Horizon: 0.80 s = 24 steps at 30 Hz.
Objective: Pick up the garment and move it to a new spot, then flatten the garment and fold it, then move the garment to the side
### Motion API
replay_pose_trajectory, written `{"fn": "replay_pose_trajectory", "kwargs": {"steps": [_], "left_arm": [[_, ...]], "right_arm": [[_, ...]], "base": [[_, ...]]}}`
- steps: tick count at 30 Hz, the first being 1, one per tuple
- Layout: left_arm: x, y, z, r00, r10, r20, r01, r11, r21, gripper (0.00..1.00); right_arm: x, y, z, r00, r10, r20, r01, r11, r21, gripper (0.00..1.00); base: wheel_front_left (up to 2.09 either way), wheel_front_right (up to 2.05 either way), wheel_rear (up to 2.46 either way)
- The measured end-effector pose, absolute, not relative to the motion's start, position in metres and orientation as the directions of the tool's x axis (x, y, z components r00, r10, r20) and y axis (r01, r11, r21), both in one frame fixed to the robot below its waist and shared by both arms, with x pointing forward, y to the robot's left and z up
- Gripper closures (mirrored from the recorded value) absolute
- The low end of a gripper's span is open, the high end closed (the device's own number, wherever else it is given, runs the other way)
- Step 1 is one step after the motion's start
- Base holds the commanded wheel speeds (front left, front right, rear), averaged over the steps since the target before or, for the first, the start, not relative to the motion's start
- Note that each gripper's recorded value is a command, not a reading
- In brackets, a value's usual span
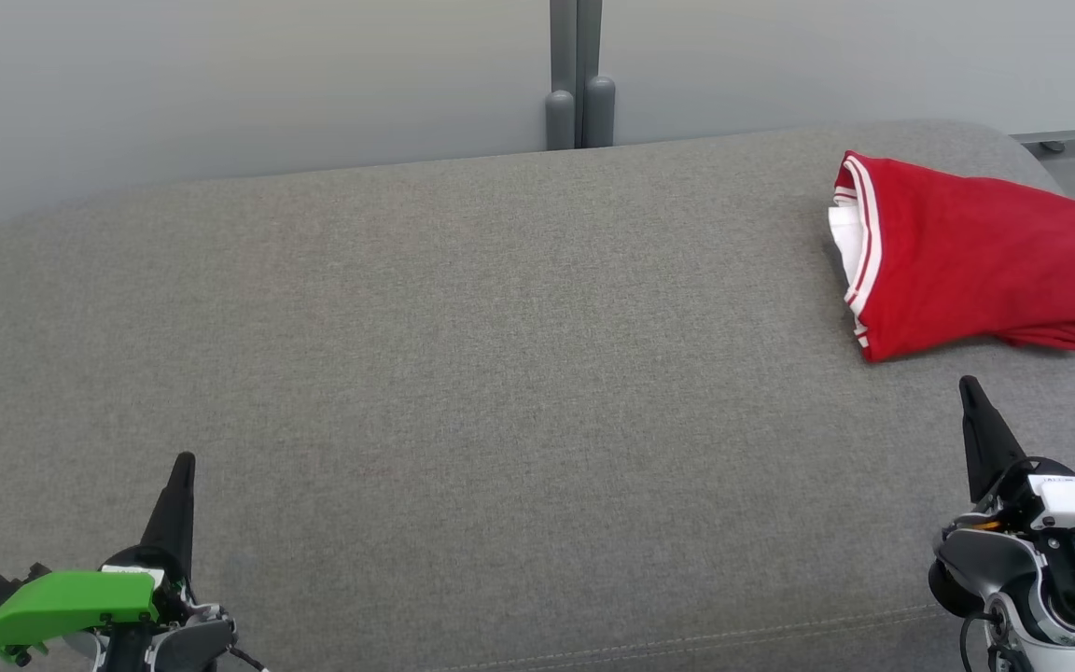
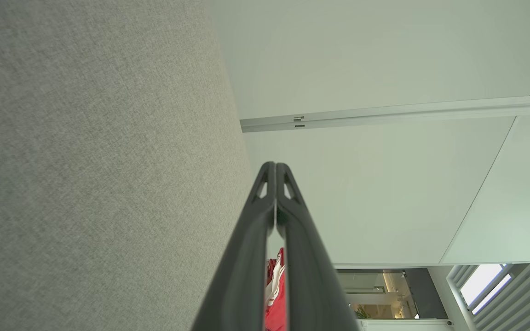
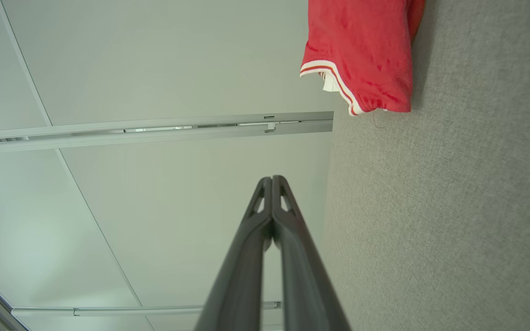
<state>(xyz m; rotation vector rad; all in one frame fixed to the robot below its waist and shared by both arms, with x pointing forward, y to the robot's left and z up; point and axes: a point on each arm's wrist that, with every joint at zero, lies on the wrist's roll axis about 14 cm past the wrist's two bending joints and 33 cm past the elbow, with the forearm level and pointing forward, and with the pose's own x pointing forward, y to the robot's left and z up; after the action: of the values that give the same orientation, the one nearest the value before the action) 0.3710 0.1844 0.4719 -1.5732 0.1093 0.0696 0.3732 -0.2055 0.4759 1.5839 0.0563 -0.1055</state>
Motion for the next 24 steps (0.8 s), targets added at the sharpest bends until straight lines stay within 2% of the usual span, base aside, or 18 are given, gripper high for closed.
{"fn": "replay_pose_trajectory", "kwargs": {"steps": [24], "left_arm": [[0.3717, 0.1846, 0.4720, 0.993, -0.026, -0.112, -0.112, -0.003, -0.994, 1.00]], "right_arm": [[0.3729, -0.2057, 0.4746, 0.994, -0.031, -0.107, 0.106, -0.017, 0.994, 1.00]], "base": [[0.00, 0.00, 0.00]]}}
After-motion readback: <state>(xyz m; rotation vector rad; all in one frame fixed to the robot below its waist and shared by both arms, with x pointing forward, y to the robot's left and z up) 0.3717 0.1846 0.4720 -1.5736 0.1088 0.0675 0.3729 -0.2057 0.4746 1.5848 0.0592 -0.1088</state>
